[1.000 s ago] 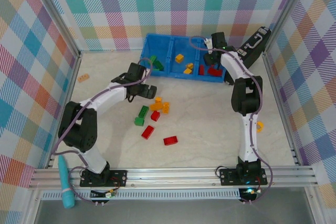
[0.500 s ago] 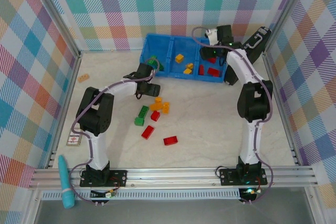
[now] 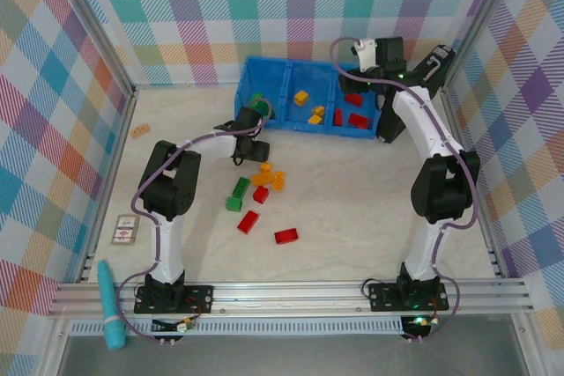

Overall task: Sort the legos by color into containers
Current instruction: Pick up the lego from the center of the table.

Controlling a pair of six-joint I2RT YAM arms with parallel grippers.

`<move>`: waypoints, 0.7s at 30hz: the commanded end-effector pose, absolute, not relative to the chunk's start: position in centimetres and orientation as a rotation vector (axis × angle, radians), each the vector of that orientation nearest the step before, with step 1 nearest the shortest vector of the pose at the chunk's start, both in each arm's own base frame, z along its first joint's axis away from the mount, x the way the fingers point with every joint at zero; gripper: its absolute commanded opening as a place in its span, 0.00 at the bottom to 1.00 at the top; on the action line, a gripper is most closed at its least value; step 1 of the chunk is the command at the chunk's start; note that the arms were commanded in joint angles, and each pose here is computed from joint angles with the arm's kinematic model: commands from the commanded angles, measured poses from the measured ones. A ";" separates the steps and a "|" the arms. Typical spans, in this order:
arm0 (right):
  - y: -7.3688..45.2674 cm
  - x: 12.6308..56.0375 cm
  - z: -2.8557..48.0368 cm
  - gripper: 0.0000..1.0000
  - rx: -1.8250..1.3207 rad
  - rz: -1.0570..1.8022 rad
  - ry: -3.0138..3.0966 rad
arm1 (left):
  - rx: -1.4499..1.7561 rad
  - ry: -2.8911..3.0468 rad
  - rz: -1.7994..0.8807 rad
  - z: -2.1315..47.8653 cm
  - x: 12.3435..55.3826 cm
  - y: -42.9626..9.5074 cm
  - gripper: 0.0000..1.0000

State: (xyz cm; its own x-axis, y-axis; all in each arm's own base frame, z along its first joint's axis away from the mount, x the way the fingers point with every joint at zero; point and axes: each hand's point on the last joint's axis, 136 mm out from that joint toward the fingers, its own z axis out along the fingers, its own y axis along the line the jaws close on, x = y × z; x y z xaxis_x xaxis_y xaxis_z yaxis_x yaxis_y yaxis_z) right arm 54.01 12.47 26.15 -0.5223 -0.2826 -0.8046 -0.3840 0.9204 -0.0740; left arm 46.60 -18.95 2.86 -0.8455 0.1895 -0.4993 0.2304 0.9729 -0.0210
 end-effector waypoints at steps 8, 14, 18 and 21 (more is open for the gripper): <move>12.5 52.3 30.8 0.79 -0.405 0.182 2.045 | 0.286 2.648 -0.142 2.0 46.6 -20.1 0.47; 11.9 50.9 32.1 0.81 -0.395 0.162 2.008 | 0.285 2.671 -0.134 2.5 45.9 -20.0 0.37; 11.3 50.5 32.1 0.82 -0.378 0.162 2.015 | 0.264 2.622 -0.140 5.7 46.0 -19.8 0.37; 11.3 50.0 32.0 0.82 -0.372 0.178 2.027 | 0.260 2.570 -0.155 8.8 46.5 -20.0 0.37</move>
State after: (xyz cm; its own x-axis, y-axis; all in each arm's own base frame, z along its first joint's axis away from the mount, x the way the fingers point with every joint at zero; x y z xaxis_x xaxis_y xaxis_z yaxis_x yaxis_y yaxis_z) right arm 50.49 11.53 31.03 -0.4443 -0.2157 -0.8695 -0.3441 0.9372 -0.0567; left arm 46.24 -19.07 3.58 -0.8670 0.1737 -0.4670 0.2111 0.9771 -0.0284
